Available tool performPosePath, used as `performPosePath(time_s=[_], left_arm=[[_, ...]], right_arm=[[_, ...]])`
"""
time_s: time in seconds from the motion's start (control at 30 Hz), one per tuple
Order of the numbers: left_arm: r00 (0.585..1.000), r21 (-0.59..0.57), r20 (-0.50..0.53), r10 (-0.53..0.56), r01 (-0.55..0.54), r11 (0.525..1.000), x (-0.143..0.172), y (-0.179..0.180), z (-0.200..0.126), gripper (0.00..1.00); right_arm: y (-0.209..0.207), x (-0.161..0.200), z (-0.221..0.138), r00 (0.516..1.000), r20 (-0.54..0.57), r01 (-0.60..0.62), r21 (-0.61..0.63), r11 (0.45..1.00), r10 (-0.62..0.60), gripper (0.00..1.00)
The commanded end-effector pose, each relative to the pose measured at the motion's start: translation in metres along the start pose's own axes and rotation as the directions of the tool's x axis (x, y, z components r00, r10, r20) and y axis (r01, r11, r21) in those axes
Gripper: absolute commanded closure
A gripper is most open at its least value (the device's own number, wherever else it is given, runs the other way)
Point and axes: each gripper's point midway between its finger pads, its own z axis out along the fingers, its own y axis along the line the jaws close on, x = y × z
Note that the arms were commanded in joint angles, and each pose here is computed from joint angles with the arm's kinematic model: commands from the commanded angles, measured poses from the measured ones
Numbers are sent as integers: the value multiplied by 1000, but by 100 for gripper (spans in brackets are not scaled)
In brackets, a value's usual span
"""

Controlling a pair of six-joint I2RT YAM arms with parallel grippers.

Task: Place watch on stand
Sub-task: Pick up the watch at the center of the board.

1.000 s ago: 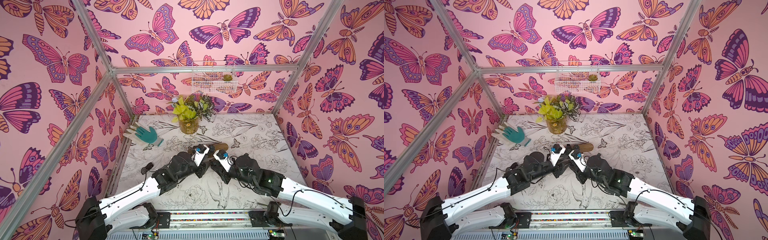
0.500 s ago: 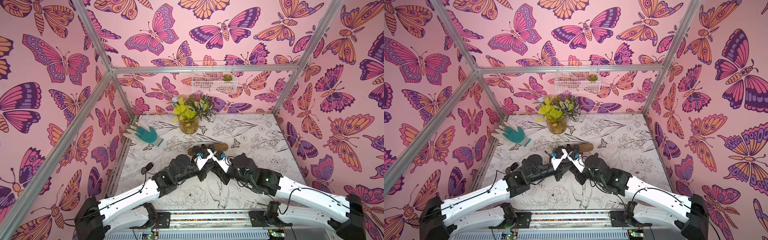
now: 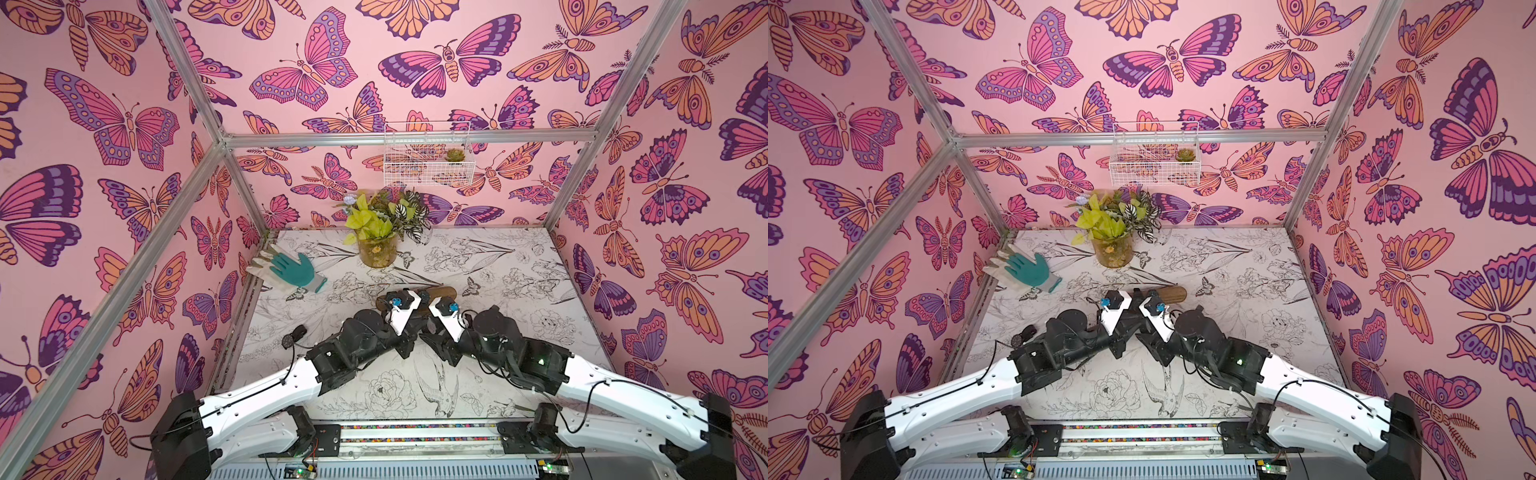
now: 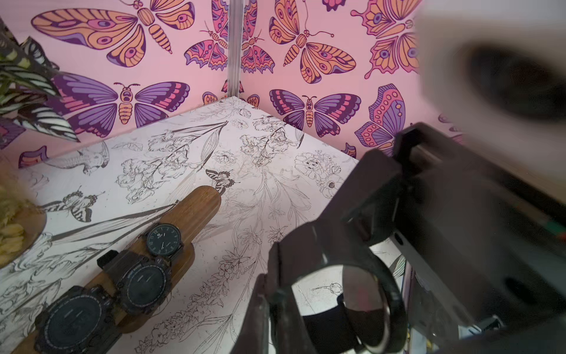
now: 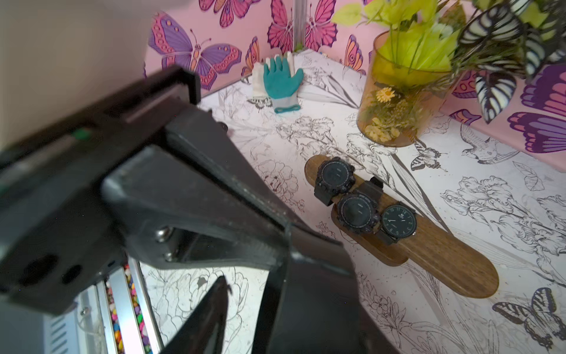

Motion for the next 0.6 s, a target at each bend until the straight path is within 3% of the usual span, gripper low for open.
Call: performPosePath(time_s=[0.0,0.23,0.43,0.57], left_arm=[[980,-48,57,-189,191,980,-12,10,-4,100],[884,4,144,-445,449,893,-15,23,-11,100],[863,32,164,-478,480,877,-20,26,-17,100],[867,62,171,-468,464,884,-21,22,-17,100]], right_arm=[[-7,-10,-7,996,87,-28,28,999,25,38],[-10,-15,-21,978,205,-52,26,998,46,33],[-13,-18,-42,941,337,-30,19,999,22,24],[-16,-15,-41,940,340,-29,40,999,14,20]])
